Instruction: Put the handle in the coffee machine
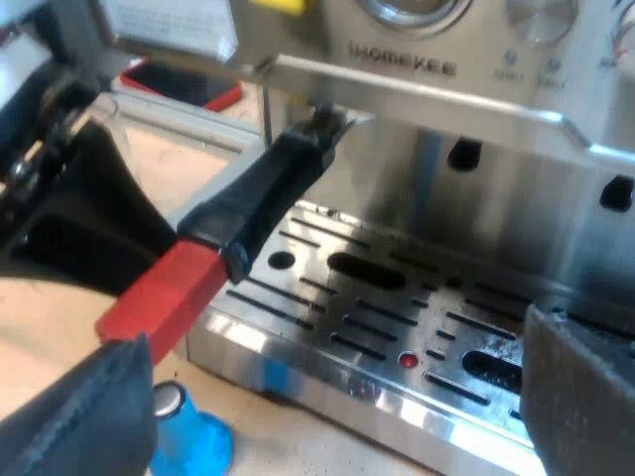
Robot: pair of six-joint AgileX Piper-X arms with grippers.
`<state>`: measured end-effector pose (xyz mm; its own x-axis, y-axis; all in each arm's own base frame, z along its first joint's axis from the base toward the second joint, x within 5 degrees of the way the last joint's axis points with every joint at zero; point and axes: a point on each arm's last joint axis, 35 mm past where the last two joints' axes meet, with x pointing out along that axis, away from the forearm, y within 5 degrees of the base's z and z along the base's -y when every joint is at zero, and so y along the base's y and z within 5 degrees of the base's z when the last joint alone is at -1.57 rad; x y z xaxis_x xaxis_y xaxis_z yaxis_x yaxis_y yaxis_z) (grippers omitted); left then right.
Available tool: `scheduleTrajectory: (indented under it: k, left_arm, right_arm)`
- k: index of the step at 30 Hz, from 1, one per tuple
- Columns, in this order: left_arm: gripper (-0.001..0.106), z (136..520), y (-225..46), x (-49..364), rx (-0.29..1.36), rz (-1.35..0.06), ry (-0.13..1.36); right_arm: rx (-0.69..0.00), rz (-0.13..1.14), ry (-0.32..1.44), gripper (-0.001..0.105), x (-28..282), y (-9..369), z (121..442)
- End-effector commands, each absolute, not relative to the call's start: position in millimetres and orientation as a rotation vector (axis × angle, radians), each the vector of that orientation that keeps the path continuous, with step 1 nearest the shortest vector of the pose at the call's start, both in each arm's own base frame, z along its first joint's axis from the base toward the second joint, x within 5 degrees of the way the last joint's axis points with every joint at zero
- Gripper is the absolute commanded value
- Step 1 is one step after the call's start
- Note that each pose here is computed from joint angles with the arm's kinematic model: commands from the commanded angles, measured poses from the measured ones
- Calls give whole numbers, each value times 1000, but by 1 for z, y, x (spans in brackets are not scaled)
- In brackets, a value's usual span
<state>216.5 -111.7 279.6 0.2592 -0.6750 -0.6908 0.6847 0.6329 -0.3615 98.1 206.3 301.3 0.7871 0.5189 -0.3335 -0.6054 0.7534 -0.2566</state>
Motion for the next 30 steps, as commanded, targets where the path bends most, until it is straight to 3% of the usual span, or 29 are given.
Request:
scheduleTrajectory:
  k: [1,6,14,18,19,21,22,27,30]
  left_arm:
    - [0,305,-119,217,-68,-1122,795]
    - [0,302,-88,216,48,-947,828]
    - [2,322,-41,207,-5,-757,756]
    - [20,332,-27,200,-15,-693,705]
    - [41,340,-19,192,-15,-656,666]
    - [46,342,-17,190,-14,-647,655]
    - [59,350,-12,180,-21,-611,615]
    - [70,374,-8,167,-14,-576,516]
    - [74,389,-9,165,5,-573,458]
  right_arm:
    - [-356,631,240,77,97,207,306]
    - [-356,634,240,77,97,207,306]
    - [-357,645,245,77,97,207,306]
    - [-369,683,245,77,97,208,305]
    - [-367,681,248,77,98,207,305]
    - [-357,705,257,77,102,206,305]
    - [-346,722,263,77,105,205,307]
    - [-276,752,257,77,126,198,325]
    - [-256,700,256,77,139,190,339]
